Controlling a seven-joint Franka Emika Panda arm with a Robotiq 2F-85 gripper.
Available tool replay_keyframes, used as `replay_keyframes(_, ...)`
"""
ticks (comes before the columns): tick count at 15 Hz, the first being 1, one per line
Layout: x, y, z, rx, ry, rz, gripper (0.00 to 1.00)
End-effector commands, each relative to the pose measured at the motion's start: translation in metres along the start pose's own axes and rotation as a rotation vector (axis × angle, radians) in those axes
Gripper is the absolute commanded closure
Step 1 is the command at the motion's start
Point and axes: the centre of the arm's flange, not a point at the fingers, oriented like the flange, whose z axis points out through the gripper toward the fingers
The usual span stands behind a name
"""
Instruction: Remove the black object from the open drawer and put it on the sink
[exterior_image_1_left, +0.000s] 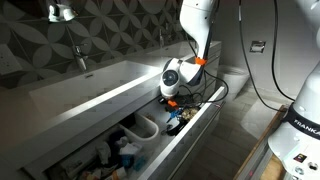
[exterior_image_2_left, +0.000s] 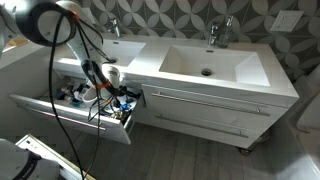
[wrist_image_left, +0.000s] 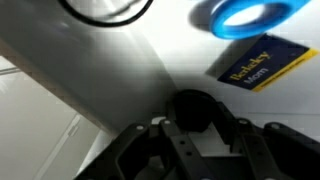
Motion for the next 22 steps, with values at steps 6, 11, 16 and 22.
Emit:
replay_keyframes(6, 0.001, -0.005, 0.023, -0.022, 0.019, -0.001, 0.81)
replay_keyframes(11, 0.0, -0.005, 0.021, -0.019, 0.009, 0.0, 1.0)
replay_keyframes(16, 0.0, -0.004, -0.003, -0.005, -0.021, -0.005, 0.98)
replay_keyframes(22, -0.009, -0.006, -0.061, 0.107, -0.093, -0.081, 0.98)
